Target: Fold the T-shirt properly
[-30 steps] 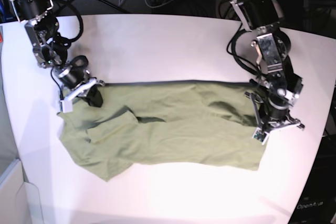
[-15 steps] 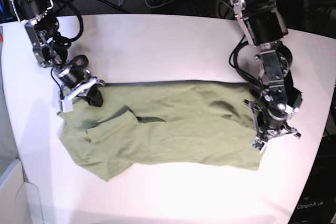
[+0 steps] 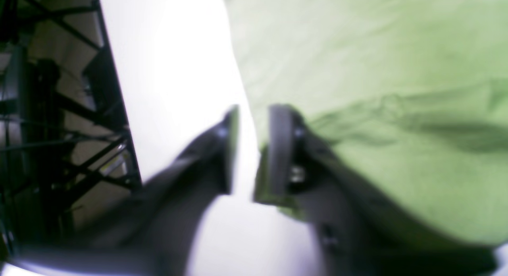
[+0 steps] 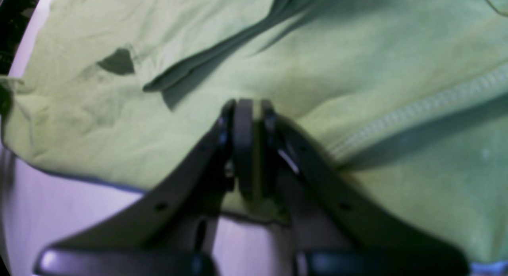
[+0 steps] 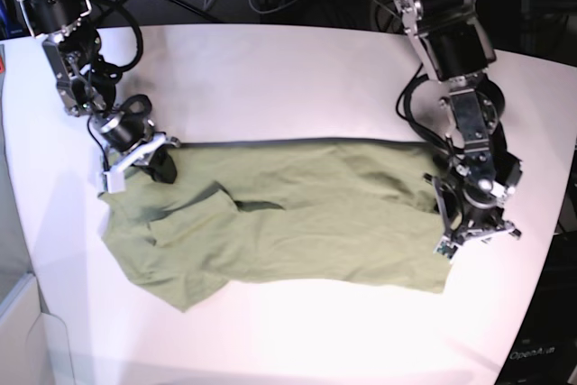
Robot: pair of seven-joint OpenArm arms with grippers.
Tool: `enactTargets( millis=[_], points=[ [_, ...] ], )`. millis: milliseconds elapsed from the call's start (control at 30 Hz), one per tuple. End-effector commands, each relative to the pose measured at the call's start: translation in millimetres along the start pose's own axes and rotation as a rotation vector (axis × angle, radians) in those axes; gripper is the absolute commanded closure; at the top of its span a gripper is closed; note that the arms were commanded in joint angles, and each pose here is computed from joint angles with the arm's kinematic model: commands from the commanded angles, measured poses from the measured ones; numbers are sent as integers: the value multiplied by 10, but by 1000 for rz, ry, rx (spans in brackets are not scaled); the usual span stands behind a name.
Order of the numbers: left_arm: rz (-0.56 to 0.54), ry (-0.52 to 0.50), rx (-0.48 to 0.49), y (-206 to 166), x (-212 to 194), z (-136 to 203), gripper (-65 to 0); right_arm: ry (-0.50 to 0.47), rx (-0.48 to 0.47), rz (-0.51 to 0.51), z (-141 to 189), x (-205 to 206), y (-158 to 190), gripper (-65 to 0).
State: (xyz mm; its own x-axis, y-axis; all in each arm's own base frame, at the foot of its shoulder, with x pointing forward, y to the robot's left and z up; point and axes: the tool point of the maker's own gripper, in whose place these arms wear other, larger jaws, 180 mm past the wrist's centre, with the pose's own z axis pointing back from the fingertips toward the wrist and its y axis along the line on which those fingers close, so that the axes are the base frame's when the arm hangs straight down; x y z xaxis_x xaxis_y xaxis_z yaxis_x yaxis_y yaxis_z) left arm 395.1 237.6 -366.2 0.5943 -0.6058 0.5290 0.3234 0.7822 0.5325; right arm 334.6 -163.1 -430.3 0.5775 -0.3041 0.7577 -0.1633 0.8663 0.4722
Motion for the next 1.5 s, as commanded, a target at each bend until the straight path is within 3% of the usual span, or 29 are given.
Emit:
enactTargets(
  millis=[0,100,200,833,1067,1167,1300,1467],
  points=[
    [0,-41,39,139,120,50,-269,-52,17,16,-2,208,19,-28],
    [-3,-72,72,210,164,150,-374,-53,17,16,-1,212,16,-28],
    [-15,-105,93,218,188,248,-411,-53,17,16,-1,212,16,-28],
    [-34,-73,68,19,-46,330,-413,-54,14,27,7,251,-9,-28],
    [-3,-18,-21,-120,-162,12,-413,-54,8,26,14,252,-34,-28],
    [-1,-5,-31,-45,-165,-91,-413,-54,7,28,17,255,-40,-28],
    [17,-73,23,257,148,-69,-413,-53,5,28,23,254,-50,-28],
    [-5,-89,92,630,251,-19,-413,-50,2,27,36,238,-62,-28]
  ],
)
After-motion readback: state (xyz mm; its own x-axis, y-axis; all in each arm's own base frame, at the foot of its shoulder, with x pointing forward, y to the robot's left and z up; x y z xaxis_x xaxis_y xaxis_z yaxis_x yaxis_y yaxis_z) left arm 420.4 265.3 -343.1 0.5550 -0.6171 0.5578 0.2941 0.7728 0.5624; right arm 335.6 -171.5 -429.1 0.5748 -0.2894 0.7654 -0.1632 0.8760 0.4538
